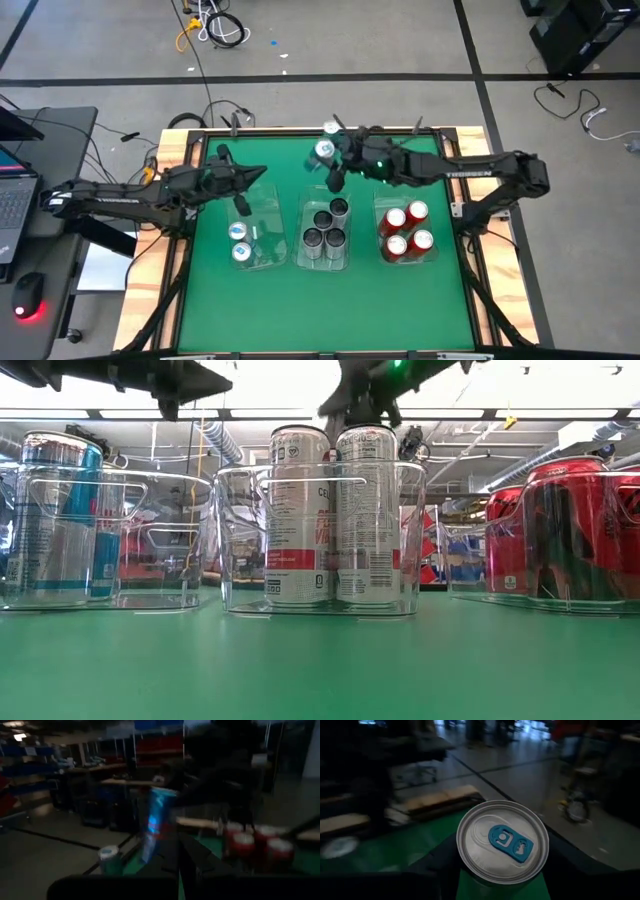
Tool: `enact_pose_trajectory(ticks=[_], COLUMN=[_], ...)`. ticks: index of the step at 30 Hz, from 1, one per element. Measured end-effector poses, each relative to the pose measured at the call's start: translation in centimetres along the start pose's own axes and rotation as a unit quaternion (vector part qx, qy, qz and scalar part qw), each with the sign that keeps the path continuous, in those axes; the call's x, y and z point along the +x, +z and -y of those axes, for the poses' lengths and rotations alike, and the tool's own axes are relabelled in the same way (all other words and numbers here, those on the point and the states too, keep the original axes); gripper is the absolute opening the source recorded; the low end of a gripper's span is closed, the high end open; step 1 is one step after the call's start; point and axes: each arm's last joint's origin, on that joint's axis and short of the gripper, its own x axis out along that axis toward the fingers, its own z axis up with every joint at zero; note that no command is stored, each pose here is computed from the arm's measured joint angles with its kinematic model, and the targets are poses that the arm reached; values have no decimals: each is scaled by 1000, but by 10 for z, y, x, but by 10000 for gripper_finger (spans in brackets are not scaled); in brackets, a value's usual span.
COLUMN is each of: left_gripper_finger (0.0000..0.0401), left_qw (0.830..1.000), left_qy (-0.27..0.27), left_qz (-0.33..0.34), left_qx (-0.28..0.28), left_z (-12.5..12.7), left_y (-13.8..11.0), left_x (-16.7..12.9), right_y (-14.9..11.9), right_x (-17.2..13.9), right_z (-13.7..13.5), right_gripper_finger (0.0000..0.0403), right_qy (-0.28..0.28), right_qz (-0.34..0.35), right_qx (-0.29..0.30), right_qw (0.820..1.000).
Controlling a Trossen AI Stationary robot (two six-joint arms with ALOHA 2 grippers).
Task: Sort soda cans
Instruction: Put the bottom blue soda can into the left transparent bin
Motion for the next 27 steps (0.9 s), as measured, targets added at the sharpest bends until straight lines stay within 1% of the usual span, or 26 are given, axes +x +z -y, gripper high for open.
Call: enact_pose_trajectory(ticks=[6, 8, 13, 21, 24, 27], left_gripper_finger=[5, 5, 5, 5, 5, 5], left_qw=[999, 998, 998, 997, 997, 997], left_qy=[12, 13, 16, 22, 22, 22], left_qz=[43, 52, 59, 68, 70, 69], left_qx=[-17, -21, -17, -12, -11, -10], left_z=[-5, -7, -10, -13, -13, -13], left_y=[12, 15, 18, 21, 22, 22], left_x=[-11, -14, -22, -28, -29, -29], right_y=[20, 27, 32, 24, 16, 2], right_x=[-18, -18, -9, 17, 25, 34], right_z=[-44, -60, -94, -142, -155, -166], right_gripper_finger=[211, 211, 211, 211, 211, 211], right_qy=[73, 97, 147, 197, 209, 213], right_qz=[30, 36, 12, -34, -61, -84], right_qx=[-2, -4, -23, -50, -52, -57], right_qw=[997, 995, 989, 979, 975, 972])
